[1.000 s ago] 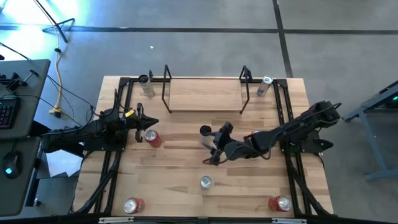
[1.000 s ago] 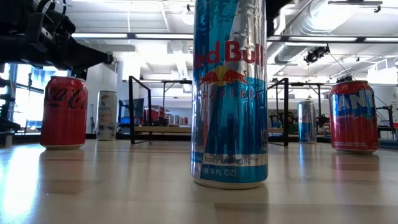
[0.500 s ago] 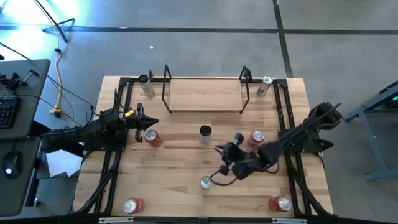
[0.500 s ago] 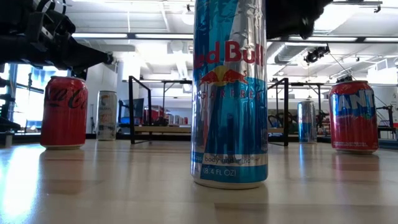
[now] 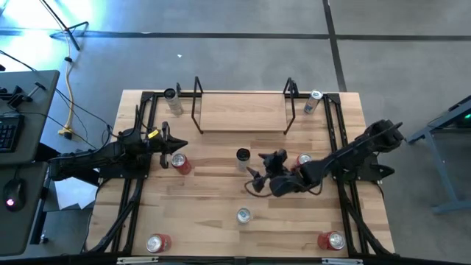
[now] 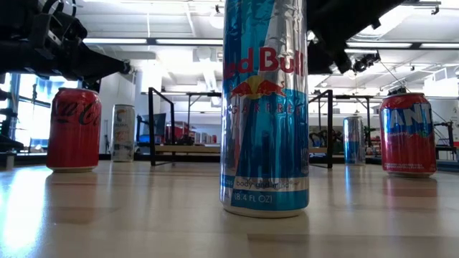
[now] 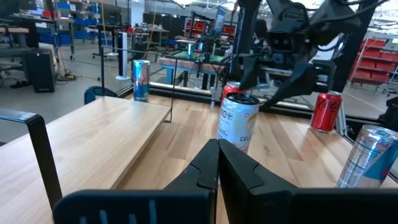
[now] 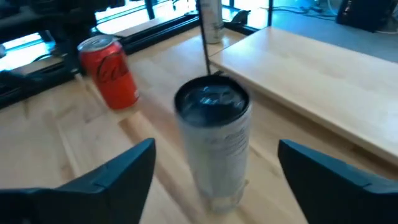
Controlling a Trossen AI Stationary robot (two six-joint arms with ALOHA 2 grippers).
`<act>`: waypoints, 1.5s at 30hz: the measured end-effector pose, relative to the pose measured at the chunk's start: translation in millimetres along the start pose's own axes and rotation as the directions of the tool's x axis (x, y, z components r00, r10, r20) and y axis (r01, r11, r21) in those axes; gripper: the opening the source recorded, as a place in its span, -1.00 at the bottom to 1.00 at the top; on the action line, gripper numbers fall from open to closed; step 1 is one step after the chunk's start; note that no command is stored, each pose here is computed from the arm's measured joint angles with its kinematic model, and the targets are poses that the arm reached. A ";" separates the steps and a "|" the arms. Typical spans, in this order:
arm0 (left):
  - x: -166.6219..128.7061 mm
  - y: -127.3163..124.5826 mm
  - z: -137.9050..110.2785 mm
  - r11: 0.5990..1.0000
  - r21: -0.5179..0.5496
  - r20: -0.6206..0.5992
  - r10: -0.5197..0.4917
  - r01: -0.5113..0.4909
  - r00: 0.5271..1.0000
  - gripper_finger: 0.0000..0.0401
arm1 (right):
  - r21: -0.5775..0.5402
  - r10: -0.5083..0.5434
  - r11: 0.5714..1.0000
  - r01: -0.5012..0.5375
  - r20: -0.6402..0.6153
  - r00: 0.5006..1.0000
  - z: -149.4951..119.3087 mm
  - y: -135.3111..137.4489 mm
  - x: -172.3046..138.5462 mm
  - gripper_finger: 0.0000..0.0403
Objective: Place canned beverage on shelf
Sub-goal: Put the bottom white yellow soda can on the shelf
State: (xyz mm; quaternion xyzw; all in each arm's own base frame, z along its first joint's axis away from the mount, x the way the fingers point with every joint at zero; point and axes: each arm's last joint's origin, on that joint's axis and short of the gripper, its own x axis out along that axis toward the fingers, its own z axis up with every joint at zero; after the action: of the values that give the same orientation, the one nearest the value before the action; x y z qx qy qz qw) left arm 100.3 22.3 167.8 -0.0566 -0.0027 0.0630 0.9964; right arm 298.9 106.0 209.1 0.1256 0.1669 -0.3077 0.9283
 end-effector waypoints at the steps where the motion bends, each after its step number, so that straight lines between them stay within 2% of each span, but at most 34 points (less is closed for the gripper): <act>1: 0.0 0.0 0.0 1.000 0.002 0.000 0.000 0.000 1.000 -1.00 | -0.002 -0.004 1.000 0.004 0.006 1.000 1.8 -0.8 2.0 0.69; 7: 0.0 0.0 0.0 1.000 0.003 0.000 0.000 0.000 1.000 -1.00 | -0.049 0.013 0.999 -0.009 0.069 0.998 12.3 0.8 10.4 0.76; 13: 0.0 0.0 0.0 1.000 0.002 0.000 0.000 0.000 1.000 -1.00 | -0.130 -0.032 0.991 0.041 0.070 0.997 2.1 0.1 28.2 0.77; 18: 0.0 0.0 -0.1 1.000 0.002 -0.001 0.000 0.000 1.000 -1.00 | -0.120 -0.056 0.991 0.065 0.080 0.995 1.8 -2.2 35.0 0.77; 27: 0.0 0.0 -0.1 1.000 0.002 -0.001 0.000 0.000 1.000 -1.00 | -0.081 -0.027 0.996 0.033 0.079 0.996 7.3 -4.8 42.9 0.77; 36: 0.0 0.0 -0.1 1.000 0.001 -0.001 0.000 0.000 1.000 -1.00 | -0.088 -0.011 0.996 0.017 0.072 0.997 2.5 -6.9 60.2 0.75; 40: 0.0 0.0 -0.1 1.000 -0.006 -0.001 0.000 0.000 1.000 -1.00 | -0.068 -0.013 0.997 0.019 0.085 0.996 5.2 -8.2 62.6 0.59; 45: 0.0 0.1 -0.7 1.000 -0.007 -0.007 0.001 -0.001 1.000 -1.00 | -0.059 0.048 0.997 -0.044 0.072 0.996 8.3 -8.1 65.2 0.17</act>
State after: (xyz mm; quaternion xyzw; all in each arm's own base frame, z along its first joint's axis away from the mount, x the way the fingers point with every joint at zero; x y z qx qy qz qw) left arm 100.3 22.3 167.1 -0.0603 0.0007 0.0632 0.9962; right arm 345.1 62.4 190.4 0.0916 0.1386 -0.2858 0.9438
